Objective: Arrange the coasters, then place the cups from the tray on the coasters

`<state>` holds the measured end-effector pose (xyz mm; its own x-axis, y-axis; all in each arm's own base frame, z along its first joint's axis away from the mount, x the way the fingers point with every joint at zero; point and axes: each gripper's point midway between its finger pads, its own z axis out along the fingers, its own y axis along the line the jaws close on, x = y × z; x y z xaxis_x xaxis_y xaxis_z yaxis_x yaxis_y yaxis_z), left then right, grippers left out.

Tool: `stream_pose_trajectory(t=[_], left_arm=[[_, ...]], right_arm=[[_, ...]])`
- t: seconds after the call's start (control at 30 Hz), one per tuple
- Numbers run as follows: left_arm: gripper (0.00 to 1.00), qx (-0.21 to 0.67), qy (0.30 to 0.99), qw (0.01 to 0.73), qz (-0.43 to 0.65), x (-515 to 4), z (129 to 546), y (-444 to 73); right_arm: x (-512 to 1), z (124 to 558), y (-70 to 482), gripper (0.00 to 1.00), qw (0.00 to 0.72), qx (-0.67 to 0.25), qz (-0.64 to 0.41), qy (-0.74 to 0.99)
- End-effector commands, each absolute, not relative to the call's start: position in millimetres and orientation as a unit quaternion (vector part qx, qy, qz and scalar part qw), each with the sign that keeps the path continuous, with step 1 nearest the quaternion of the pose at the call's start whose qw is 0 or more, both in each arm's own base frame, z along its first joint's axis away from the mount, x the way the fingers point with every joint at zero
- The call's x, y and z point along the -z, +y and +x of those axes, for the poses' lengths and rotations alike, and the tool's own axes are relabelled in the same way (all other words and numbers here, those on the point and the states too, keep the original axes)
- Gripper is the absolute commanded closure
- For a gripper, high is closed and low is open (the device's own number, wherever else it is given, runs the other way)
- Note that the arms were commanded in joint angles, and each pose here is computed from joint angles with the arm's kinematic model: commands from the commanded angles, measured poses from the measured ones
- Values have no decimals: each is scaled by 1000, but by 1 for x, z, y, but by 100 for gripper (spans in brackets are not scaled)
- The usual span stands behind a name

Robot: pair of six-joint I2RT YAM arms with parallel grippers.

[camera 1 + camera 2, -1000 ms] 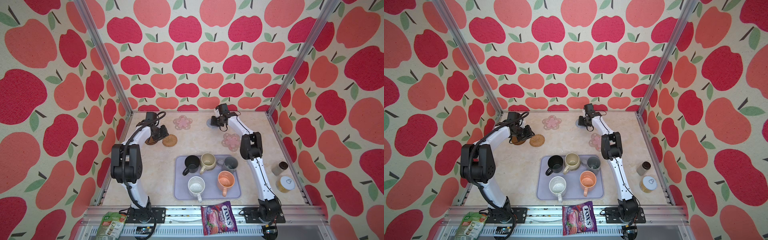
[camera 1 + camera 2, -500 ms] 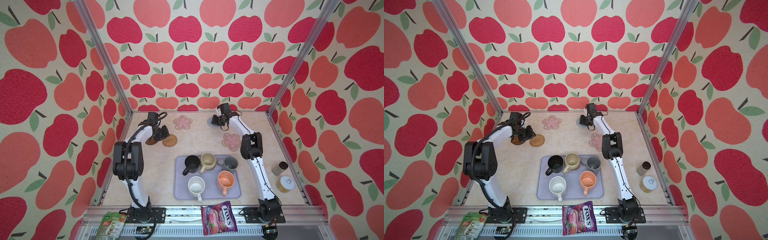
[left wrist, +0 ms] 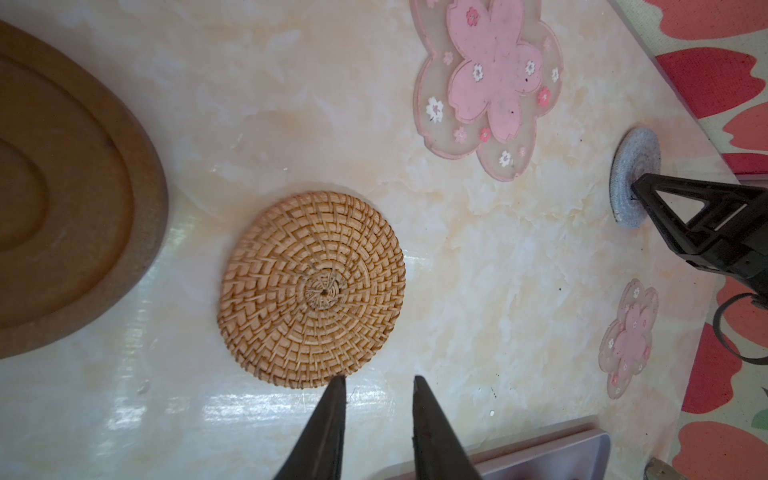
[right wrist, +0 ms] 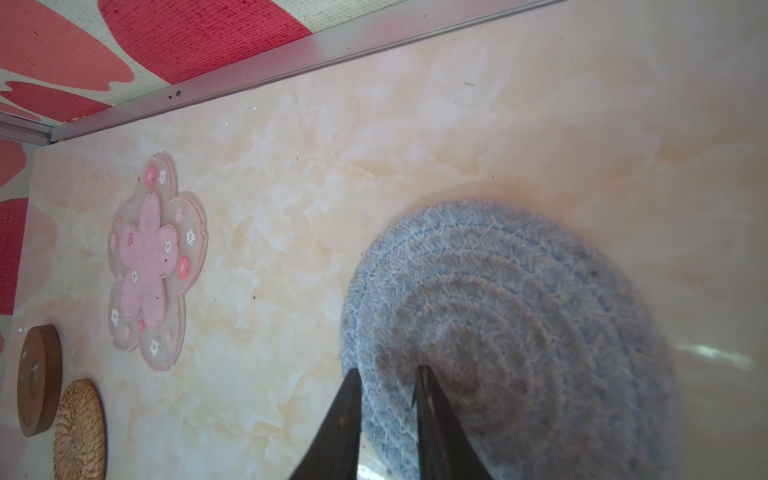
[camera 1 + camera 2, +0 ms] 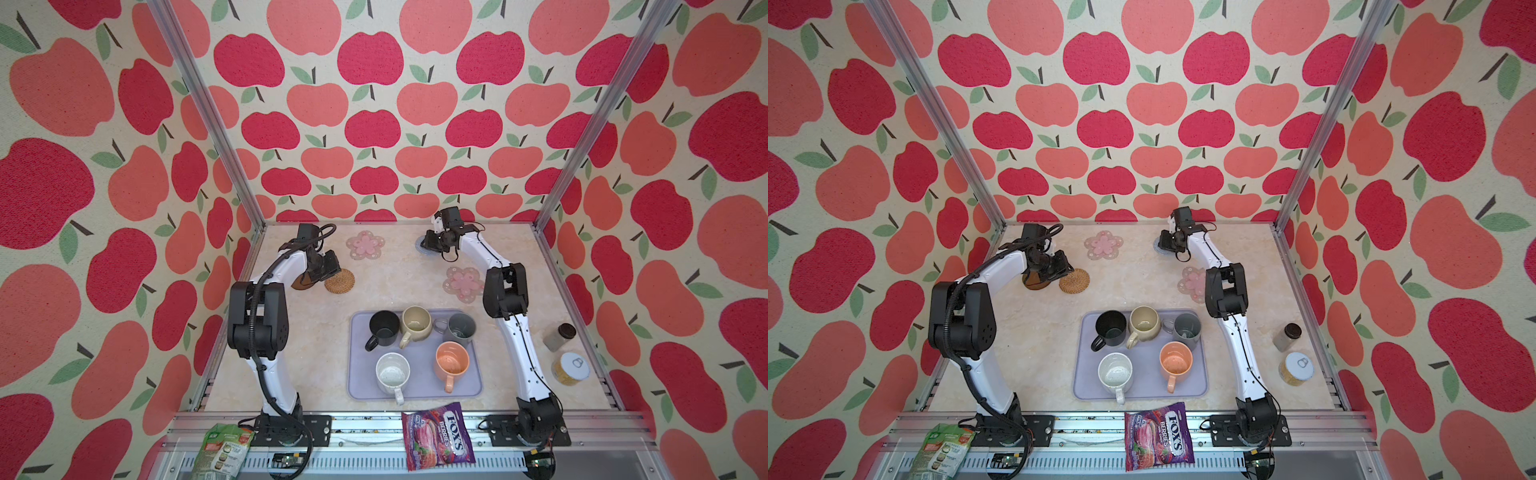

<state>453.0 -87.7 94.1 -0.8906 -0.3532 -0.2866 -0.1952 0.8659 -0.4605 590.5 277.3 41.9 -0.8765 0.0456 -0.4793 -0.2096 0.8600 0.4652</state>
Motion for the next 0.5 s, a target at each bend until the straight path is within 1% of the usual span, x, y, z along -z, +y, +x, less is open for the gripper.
stream_pose_trajectory(t=[0.0,0.2,0.37,0.47], left_arm=[[69,203,950,189,-146,-99,455,-85],[68,193,951,191,-147,-102,450,-81],[67,190,951,193,-147,-103,443,-80],[67,190,951,195,-149,-104,439,-79]], right_arm=[[-58,580,269,71,239,-260,-30,935],[-86,571,268,64,259,-272,-32,926],[-98,566,264,64,271,-269,-38,923],[-92,563,262,65,261,-263,-36,928]])
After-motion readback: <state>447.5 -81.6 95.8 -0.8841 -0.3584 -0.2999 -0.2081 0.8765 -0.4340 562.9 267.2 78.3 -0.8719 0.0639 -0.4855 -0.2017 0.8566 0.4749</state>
